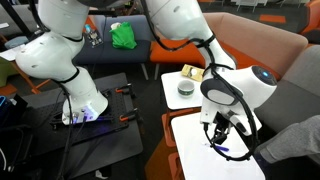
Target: Pick up the blue pen from the table on the right and put it inside the green and white mug
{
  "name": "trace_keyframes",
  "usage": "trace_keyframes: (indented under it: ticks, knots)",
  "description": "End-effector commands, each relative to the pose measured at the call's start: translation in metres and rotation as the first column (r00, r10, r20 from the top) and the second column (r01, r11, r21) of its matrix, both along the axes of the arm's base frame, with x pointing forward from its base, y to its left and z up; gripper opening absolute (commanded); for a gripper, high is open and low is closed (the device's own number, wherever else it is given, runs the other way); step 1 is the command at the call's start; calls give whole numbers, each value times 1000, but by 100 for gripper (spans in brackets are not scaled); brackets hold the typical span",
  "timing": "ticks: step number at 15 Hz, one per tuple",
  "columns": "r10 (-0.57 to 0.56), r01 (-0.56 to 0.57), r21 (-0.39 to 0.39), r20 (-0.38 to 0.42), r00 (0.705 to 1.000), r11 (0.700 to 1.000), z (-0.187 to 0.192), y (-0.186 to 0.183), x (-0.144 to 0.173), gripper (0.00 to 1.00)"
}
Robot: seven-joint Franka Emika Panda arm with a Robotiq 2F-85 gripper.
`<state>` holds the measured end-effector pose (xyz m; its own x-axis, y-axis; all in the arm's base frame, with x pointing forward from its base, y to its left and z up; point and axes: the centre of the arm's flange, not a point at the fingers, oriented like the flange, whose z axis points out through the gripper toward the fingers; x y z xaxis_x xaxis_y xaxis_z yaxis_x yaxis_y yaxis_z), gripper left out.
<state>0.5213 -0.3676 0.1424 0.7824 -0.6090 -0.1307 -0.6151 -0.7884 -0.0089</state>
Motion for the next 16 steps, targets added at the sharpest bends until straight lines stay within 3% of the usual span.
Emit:
trace_keyframes:
  ticks: [1, 8, 16]
  knots:
    - [-54, 53, -35, -37, 998, 998, -34, -25, 40, 100]
    - [-59, 57, -42, -32, 998, 997, -87, -40, 80, 100]
    - [-38, 38, -3, -110, 993, 999, -127, -44, 85, 100]
